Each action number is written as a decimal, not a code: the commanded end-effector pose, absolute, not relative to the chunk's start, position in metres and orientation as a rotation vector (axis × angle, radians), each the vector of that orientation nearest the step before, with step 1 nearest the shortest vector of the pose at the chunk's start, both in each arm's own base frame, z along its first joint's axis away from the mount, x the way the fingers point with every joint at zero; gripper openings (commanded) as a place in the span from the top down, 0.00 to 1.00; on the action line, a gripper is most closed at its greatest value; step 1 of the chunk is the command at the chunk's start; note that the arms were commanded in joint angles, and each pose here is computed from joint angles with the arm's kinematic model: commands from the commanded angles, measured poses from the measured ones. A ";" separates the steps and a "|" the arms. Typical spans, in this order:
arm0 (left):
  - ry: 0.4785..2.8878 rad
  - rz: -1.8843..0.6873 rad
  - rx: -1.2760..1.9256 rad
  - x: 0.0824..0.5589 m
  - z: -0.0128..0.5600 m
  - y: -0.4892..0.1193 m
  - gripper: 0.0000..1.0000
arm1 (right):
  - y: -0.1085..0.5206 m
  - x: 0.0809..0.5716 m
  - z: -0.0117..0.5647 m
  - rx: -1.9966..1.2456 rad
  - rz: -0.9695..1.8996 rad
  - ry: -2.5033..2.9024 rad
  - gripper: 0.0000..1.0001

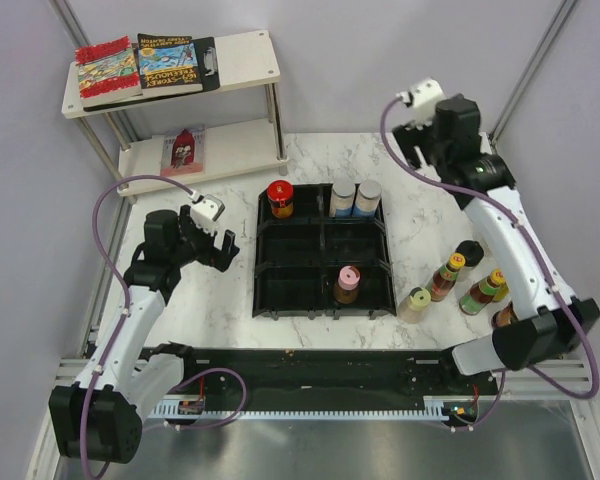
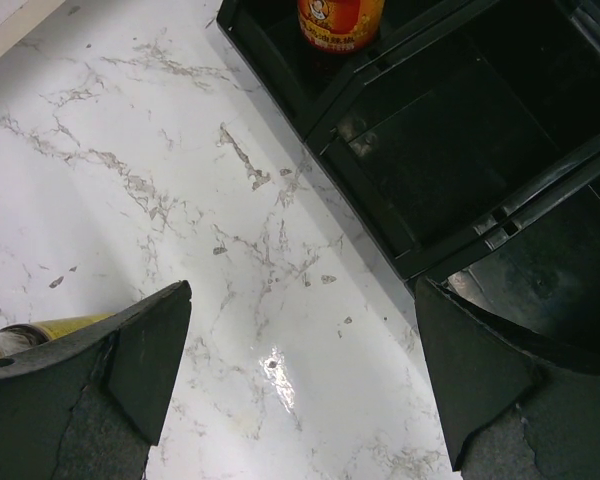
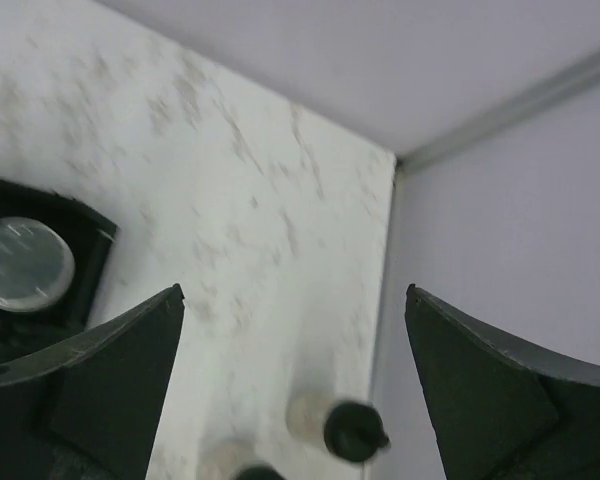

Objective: Organize the condiment bottles
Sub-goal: Pick up the bottle from the corner of the board, then place the bottle in the storage box.

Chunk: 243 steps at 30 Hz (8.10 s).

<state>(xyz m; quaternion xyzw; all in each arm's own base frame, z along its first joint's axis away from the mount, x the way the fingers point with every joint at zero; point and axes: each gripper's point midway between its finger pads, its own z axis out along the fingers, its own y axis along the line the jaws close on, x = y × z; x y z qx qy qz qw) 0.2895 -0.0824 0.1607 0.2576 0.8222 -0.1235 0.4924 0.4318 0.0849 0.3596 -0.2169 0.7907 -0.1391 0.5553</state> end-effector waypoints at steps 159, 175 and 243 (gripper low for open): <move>1.946 -0.408 0.705 0.280 0.165 -0.099 0.00 | -0.017 0.415 0.359 -0.389 -0.157 2.214 1.00; 1.987 -0.323 0.682 0.290 0.155 -0.086 0.00 | 0.232 0.455 0.361 -0.904 0.005 1.894 1.00; 1.959 -0.311 0.692 0.287 0.161 -0.086 0.01 | 0.247 0.389 0.298 -1.113 0.080 1.983 0.02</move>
